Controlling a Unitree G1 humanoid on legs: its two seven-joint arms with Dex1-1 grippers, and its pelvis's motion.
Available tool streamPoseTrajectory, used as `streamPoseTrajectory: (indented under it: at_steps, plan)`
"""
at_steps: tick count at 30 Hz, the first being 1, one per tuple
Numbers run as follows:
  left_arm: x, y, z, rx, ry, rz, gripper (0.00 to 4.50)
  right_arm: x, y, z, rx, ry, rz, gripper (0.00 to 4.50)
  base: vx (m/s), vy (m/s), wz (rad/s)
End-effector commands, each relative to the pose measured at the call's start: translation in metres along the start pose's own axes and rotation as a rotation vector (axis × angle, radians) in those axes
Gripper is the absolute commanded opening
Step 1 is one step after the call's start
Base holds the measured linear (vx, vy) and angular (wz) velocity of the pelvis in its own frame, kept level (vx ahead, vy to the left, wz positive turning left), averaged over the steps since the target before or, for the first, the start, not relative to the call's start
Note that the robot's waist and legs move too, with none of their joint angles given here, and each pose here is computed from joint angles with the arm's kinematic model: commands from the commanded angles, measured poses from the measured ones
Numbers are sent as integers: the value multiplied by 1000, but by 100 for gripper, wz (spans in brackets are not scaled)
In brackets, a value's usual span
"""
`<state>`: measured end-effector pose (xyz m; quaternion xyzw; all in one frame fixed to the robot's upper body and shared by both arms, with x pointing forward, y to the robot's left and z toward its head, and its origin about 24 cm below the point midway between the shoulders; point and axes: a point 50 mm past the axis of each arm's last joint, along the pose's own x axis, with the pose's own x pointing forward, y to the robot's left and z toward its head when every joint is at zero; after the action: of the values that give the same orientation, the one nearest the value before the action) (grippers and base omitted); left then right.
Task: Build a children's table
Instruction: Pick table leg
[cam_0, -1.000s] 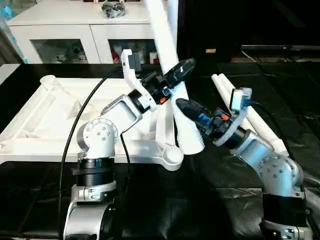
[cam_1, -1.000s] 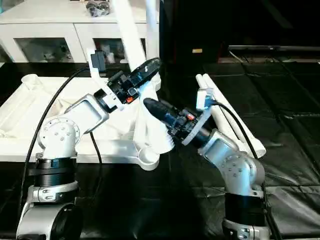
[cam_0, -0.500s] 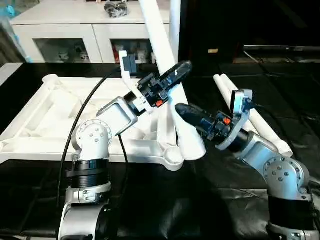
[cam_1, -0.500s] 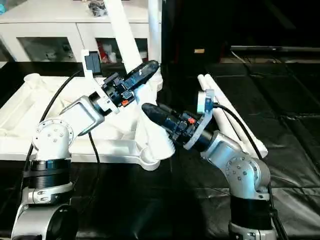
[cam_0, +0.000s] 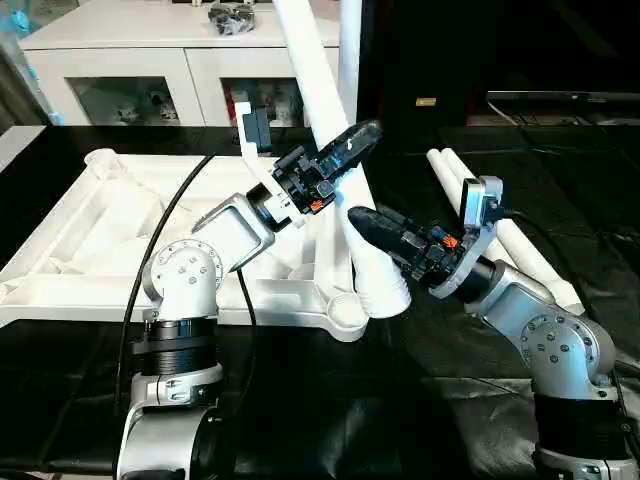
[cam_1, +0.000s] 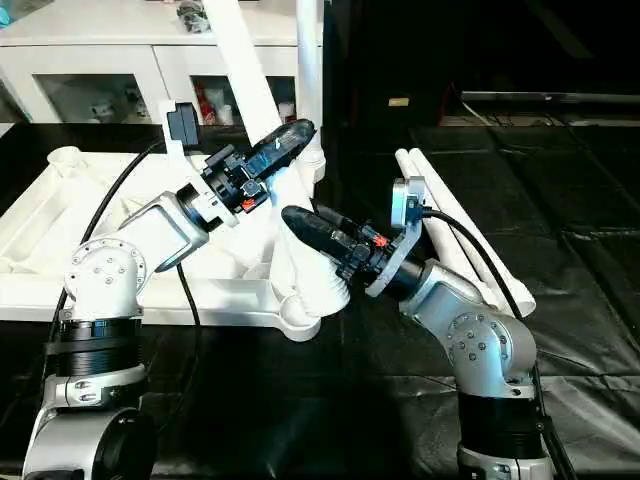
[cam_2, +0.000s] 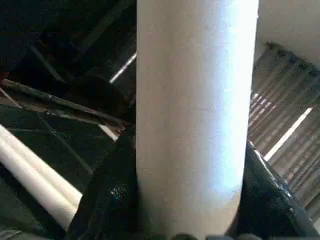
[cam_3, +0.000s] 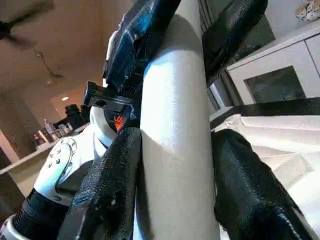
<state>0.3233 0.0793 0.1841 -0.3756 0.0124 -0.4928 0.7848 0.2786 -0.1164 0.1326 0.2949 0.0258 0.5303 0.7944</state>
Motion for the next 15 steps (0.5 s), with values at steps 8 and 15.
streamPoseTrajectory:
  at_steps: [8,15]
  plan:
    - [6,-3,7,101,31,19,185,6,-13,3,52,-41,-112,318,0,0,0]
    - [4,4,11,271,107,115,185,-1,-13,2,-129,25,-99,373,0,0,0]
